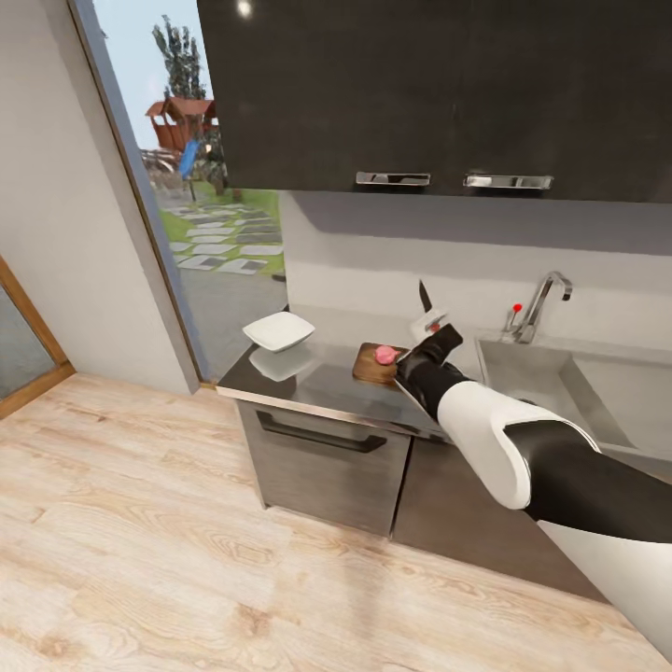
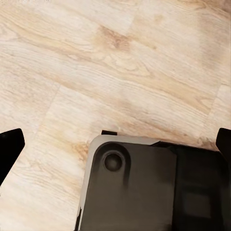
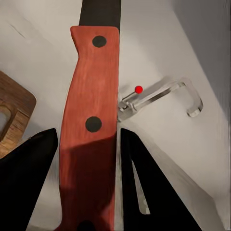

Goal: In the kitchen, take the Vidalia onion out of the sink, dice it on the chopping board with the paring knife, put the diced onion into the bowl on the countertop, then place both the paring knife and the chopping board into the sink.

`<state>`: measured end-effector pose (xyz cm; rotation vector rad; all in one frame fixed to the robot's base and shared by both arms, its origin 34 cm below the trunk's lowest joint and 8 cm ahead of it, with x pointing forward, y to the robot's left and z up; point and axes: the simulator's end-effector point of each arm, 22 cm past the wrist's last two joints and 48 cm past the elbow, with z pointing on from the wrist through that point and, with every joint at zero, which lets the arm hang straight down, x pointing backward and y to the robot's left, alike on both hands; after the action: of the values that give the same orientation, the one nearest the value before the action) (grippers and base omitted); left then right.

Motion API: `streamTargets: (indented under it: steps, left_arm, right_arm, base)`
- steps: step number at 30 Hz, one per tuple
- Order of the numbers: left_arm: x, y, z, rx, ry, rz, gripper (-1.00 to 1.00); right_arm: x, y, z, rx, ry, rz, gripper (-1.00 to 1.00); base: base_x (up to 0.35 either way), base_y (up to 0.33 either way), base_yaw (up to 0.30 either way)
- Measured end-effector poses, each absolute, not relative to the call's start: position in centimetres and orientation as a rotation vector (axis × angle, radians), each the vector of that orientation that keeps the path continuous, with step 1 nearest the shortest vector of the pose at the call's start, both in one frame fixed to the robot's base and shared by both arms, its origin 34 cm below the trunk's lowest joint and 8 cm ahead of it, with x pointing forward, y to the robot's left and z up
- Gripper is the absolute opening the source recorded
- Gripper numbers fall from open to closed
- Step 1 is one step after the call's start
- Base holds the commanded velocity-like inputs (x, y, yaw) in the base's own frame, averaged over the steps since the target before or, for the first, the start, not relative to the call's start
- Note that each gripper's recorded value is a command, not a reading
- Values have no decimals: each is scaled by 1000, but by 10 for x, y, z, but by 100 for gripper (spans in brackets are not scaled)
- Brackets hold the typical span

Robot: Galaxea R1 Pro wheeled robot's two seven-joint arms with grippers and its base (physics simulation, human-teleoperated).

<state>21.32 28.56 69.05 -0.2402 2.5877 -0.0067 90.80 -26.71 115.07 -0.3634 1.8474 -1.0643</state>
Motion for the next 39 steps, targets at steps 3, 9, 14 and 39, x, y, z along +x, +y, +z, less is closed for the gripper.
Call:
streamTargets:
  steps: [3, 9, 14, 39]
  left_arm:
    - [213, 285, 690, -228, 2589, -7, 100]
    - [213, 284, 690, -223, 2592, -8, 100]
    - [212, 284, 690, -222, 2592, -8, 100]
    - [212, 284, 690, -223, 2591, -8, 100]
  right_arm:
    - [906, -266, 1145, -407, 1833, -1093, -100]
    - [888, -254, 1102, -651, 1715, -1232, -100]
    - [887, -246, 1102, -670, 1659, -1227, -100]
    - [874, -239, 1064, -715, 1705, -1162, -100]
  base:
    - [0, 0, 0]
    - [0, 0, 0]
    - [0, 0, 0]
    - [221, 0, 0]
